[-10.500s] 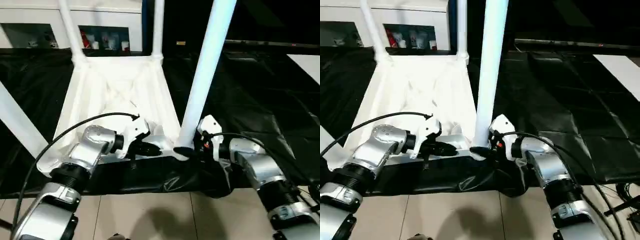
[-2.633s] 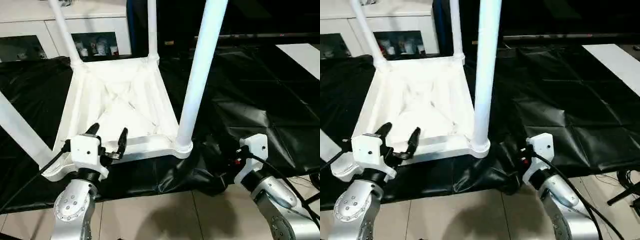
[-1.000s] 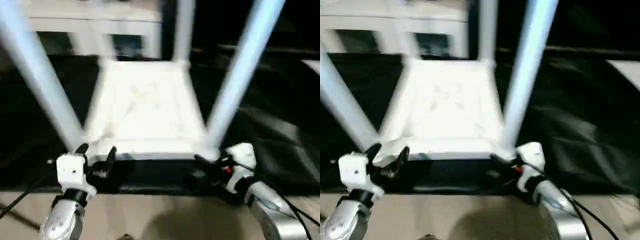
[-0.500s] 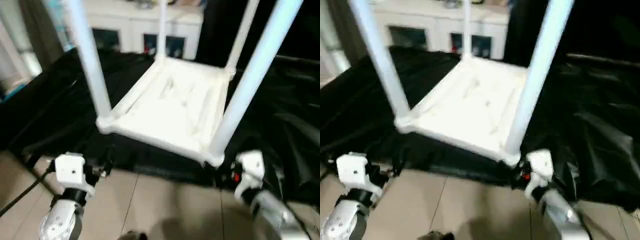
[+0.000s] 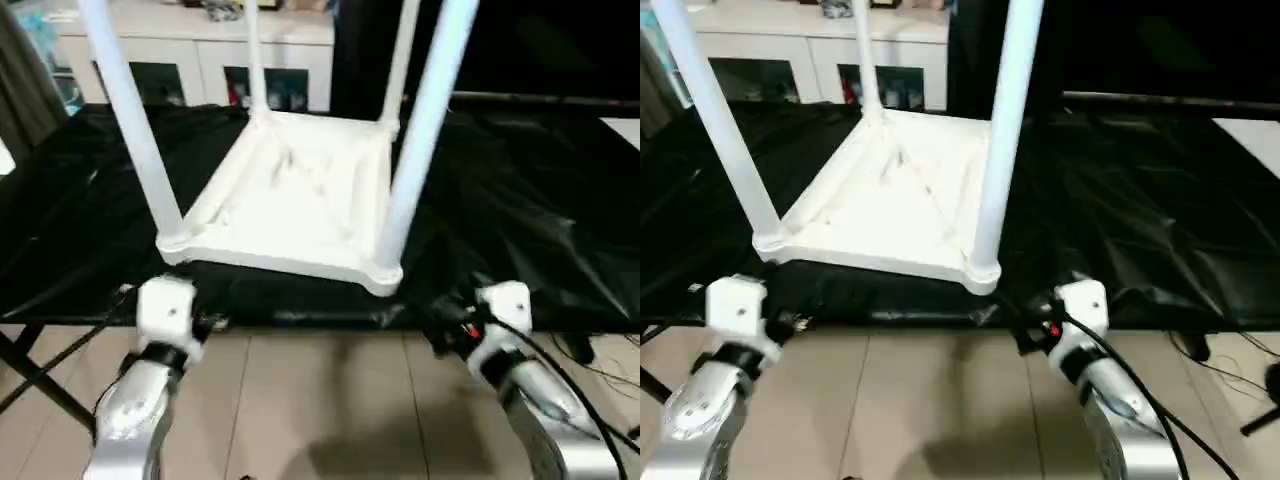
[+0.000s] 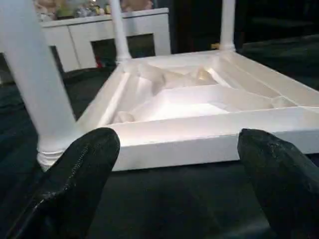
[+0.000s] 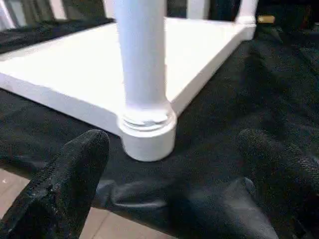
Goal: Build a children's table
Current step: Rotate leg to tighten
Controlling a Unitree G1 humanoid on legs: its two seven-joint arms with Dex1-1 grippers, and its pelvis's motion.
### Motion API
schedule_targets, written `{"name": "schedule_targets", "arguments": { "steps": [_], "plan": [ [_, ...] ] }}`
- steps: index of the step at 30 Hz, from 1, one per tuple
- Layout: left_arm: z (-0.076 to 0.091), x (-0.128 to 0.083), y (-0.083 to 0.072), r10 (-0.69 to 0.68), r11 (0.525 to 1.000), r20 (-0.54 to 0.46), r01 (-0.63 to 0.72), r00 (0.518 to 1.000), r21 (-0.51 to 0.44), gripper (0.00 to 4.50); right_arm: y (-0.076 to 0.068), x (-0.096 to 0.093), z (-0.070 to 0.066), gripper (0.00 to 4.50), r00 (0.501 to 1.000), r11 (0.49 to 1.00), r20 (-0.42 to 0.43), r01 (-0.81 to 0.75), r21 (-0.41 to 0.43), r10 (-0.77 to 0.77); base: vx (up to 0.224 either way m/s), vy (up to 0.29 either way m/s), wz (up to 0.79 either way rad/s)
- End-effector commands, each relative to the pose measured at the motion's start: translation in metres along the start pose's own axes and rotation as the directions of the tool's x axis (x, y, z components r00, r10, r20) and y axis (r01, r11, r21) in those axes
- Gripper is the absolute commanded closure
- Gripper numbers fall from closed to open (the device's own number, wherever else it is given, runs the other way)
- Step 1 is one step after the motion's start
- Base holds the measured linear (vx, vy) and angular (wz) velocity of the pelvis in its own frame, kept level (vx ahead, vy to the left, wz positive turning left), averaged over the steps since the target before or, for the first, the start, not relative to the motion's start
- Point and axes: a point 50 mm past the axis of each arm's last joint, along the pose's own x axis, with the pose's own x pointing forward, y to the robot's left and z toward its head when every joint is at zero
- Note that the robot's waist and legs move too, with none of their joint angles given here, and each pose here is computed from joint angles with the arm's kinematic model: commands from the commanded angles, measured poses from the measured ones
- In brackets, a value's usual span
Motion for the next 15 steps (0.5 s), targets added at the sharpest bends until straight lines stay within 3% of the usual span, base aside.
{"name": "schedule_targets", "arguments": {
  "steps": [1,9,15],
  "plan": [
    [-0.0028,0.0023,0.0023,0.023,1.0,-0.028,-0.023,0.999,0.012,0.1,0.0047,0.0025,0.0056,0.0,0.999,0.999,0.031,-0.037,0.021,0.036,-0.061,0.002,-0.06],
    [-0.0031,-0.0034,0.0049,0.042,0.999,-0.025,-0.043,0.999,-0.029,0.1,0.0142,-0.0014,0.0,0.0,0.998,0.996,0.025,-0.062,0.062,0.06,-0.01,-0.015,-0.08],
    [-0.002,-0.0021,0.0024,0.028,0.999,-0.026,-0.029,0.999,-0.03,0.1,0.0128,0.0005,0.001,0.0,0.998,0.996,0.027,-0.055,0.074,0.053,0.007,0.01,-0.02]
  ]
}}
